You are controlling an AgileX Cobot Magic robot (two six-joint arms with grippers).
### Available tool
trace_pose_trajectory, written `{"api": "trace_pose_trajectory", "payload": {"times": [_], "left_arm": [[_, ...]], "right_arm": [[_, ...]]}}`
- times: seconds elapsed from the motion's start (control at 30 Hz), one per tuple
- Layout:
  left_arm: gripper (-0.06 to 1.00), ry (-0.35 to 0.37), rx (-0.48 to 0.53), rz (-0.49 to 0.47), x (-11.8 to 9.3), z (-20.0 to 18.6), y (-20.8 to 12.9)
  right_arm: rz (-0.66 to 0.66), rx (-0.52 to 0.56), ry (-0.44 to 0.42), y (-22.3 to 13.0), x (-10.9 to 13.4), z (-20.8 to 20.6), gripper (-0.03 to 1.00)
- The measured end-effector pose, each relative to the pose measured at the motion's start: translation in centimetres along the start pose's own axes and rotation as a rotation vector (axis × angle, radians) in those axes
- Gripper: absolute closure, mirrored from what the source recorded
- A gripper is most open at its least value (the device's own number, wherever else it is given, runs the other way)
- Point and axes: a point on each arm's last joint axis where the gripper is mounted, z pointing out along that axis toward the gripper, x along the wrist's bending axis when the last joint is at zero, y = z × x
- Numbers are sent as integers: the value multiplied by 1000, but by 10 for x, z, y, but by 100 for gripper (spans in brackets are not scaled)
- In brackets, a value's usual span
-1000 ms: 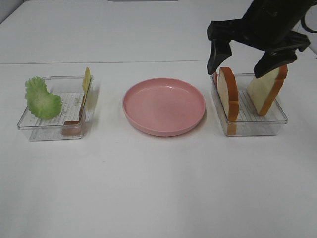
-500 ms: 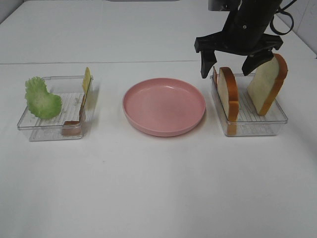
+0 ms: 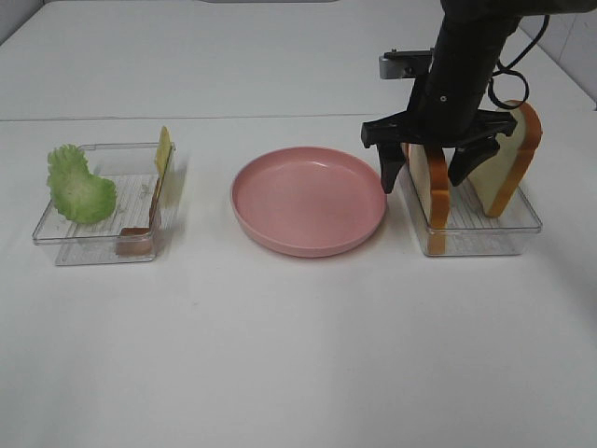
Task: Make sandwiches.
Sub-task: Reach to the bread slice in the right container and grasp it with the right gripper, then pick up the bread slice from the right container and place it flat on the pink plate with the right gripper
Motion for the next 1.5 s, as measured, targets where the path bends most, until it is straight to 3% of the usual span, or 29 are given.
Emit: {"api": "trace_pose_trajectory", "payload": {"times": [0.1, 0.13, 0.17, 0.2, 0.23, 0.37, 1.1, 1.5], "left_arm": [[-5, 0, 0, 0, 0, 0, 0], [-5, 0, 0, 0, 0, 0, 0], [-5, 0, 0, 0, 0, 0, 0], [-5, 0, 0, 0, 0, 0, 0], [-5, 0, 0, 0, 0, 0, 0], [-5, 0, 0, 0, 0, 0, 0], [-5, 0, 0, 0, 0, 0, 0], [-5, 0, 0, 0, 0, 0, 0]], "right_arm": [[-2, 0, 0, 0, 0, 0, 29], [-5, 0, 0, 0, 0, 0, 42], [-7, 0, -1, 0, 0, 0, 50], [-7, 0, -1, 0, 0, 0, 50], [-11, -1, -5, 0, 0, 0, 61], [-15, -3, -20, 1, -3, 0, 72], [34, 31, -21, -2, -4, -4, 78], [42, -69, 45, -37, -3, -110, 78]]}}
